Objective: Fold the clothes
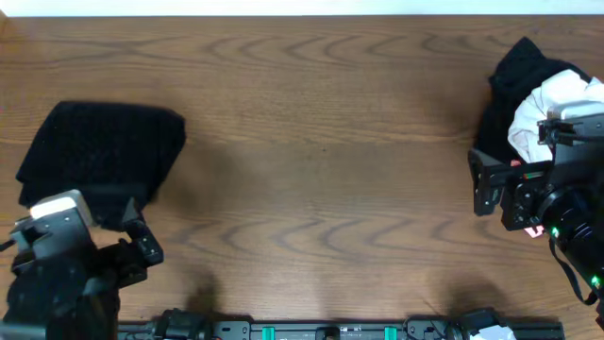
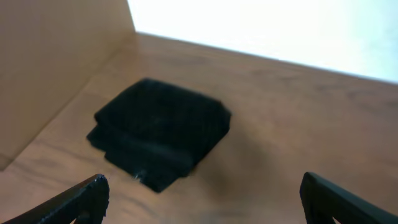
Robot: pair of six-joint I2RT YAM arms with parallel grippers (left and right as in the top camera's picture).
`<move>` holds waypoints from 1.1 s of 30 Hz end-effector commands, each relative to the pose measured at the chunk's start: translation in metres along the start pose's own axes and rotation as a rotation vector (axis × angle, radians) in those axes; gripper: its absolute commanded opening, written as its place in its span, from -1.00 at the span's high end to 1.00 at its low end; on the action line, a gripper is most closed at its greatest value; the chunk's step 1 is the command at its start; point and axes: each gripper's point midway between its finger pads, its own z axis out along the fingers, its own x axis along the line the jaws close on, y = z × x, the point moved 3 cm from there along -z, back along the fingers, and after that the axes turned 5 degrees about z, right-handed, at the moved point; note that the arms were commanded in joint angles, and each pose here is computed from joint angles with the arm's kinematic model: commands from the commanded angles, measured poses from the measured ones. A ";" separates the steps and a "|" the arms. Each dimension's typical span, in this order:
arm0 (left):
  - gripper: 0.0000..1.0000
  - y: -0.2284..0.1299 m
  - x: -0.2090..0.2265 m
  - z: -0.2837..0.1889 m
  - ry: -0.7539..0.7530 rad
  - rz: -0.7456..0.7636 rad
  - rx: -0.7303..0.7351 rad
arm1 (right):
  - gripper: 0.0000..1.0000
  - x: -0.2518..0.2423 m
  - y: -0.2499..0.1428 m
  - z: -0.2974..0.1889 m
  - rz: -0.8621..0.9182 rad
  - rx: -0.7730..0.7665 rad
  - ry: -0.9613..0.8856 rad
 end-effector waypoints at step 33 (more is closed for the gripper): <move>-0.96 -0.011 0.002 0.004 0.025 0.045 0.055 | -0.98 -0.044 -0.037 -0.013 0.078 -0.150 -0.181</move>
